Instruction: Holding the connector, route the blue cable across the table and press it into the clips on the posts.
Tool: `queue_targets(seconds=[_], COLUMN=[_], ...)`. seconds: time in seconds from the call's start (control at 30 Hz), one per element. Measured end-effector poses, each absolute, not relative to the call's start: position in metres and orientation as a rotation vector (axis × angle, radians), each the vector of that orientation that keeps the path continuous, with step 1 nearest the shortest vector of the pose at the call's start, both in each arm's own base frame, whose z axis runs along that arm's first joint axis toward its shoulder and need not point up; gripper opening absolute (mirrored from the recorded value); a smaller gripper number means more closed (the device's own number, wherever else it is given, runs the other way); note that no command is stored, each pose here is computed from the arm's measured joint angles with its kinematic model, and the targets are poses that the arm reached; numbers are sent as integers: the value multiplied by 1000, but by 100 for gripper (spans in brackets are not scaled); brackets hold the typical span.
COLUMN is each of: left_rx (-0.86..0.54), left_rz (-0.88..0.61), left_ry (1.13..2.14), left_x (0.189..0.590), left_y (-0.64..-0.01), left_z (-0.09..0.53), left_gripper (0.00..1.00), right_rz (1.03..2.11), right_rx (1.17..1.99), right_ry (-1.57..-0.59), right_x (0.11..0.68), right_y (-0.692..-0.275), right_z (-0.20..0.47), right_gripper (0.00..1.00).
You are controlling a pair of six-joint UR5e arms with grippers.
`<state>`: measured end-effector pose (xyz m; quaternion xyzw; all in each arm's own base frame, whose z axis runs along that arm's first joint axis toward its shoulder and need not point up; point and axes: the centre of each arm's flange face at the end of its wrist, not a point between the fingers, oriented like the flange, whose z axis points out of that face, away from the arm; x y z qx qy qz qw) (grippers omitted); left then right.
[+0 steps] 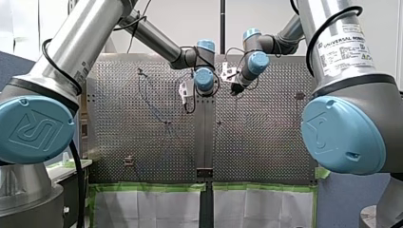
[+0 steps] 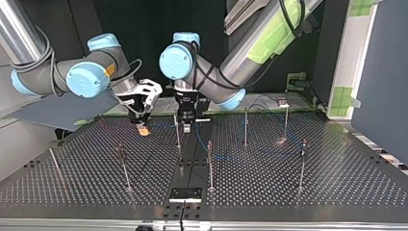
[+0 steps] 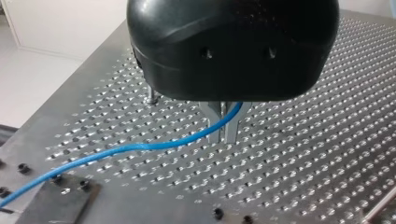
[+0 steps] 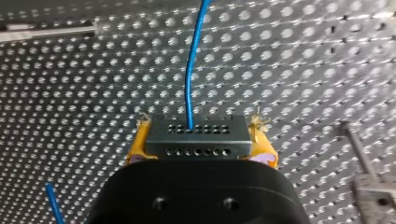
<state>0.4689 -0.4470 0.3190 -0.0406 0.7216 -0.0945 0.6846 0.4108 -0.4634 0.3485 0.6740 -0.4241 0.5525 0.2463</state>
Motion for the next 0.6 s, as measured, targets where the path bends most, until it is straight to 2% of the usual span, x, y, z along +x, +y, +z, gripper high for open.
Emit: queue_targets(seconds=[0.6], left_rx=[-29], left_rz=[-222], left_ry=[1693], left_x=[457], left_y=[-441], left_z=[213], left_gripper=[0], right_rz=[1497], right_rx=[1840], right_ry=[-1167], right_x=[405], right_y=[-459], right_z=[317], right_gripper=[0])
